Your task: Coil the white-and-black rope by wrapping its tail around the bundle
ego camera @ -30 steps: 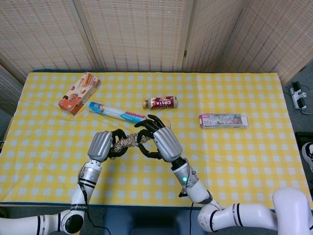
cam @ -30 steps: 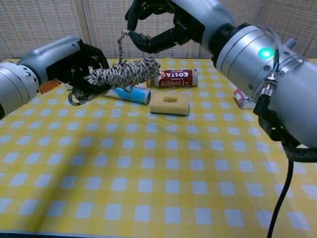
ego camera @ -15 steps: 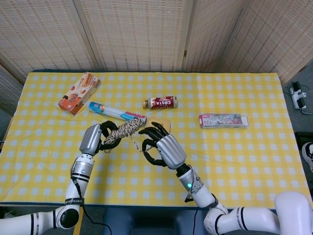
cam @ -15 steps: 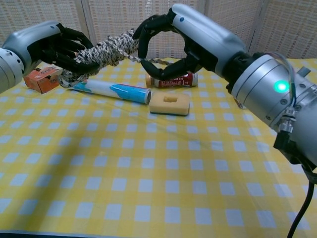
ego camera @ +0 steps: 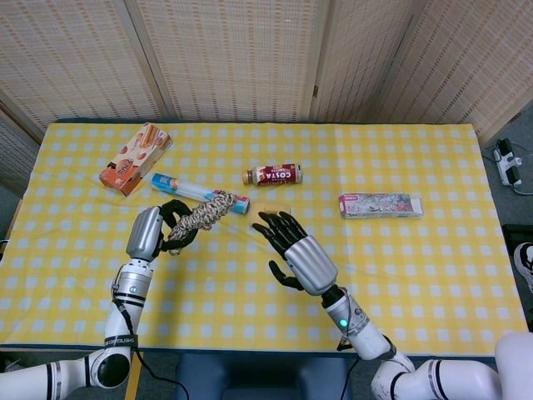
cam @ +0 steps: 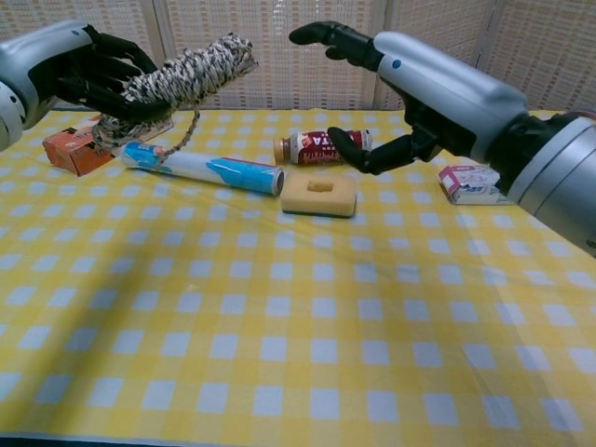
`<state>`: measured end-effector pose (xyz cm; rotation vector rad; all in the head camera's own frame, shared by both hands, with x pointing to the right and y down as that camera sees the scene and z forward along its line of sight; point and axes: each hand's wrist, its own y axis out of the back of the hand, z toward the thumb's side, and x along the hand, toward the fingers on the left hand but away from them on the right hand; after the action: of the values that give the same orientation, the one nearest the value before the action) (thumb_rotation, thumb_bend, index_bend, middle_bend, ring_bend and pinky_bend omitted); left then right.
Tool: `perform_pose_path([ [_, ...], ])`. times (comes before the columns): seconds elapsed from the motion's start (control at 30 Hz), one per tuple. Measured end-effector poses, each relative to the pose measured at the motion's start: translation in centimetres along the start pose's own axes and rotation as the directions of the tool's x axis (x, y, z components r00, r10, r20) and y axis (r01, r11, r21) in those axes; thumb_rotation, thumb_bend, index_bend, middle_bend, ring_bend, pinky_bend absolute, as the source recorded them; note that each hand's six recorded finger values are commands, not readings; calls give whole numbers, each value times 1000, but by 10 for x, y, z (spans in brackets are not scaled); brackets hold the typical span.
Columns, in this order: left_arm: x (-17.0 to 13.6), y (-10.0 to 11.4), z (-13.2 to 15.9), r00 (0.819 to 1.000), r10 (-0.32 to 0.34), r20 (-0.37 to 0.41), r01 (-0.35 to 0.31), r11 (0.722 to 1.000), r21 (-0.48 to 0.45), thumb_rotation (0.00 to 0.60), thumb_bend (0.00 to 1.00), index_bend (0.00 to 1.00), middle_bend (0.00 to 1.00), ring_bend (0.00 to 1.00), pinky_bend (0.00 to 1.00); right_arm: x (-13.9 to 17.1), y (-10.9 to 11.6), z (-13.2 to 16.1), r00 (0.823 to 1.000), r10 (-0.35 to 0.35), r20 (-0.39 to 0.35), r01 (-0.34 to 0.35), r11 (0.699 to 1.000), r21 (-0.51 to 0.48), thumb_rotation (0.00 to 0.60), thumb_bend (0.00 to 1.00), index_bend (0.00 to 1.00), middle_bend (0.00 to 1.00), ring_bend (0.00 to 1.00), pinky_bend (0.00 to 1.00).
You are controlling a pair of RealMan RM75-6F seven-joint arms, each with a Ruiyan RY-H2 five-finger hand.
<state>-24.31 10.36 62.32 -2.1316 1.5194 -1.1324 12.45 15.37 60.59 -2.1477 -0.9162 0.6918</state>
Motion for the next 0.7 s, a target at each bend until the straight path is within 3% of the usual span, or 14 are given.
perform_pose_path([
  [0.27, -2, 11, -2, 999, 41, 34, -44, 996, 77, 600, 754, 785, 803, 671, 544, 29, 36, -34, 994, -57, 96, 48, 994, 96, 600, 574, 0, 29, 53, 0],
  [0.43, -6, 17, -7, 998, 48, 47, -53, 992, 112, 600, 754, 785, 803, 670, 542, 56, 60, -60, 986, -62, 155, 33, 982, 185, 600, 574, 33, 55, 61, 0],
  [0.53, -7, 19, -9, 997, 53, 51, -58, 992, 116, 600, 754, 785, 803, 670, 541, 82, 75, -77, 976, -52, 212, -2, 969, 246, 600, 573, 25, 21, 44, 0],
  [0.7, -9, 21, -11, 997, 59, 58, -65, 992, 108, 600, 754, 785, 803, 670, 535, 133, 90, -101, 943, -56, 328, -42, 957, 286, 600, 573, 0, 1, 21, 0],
])
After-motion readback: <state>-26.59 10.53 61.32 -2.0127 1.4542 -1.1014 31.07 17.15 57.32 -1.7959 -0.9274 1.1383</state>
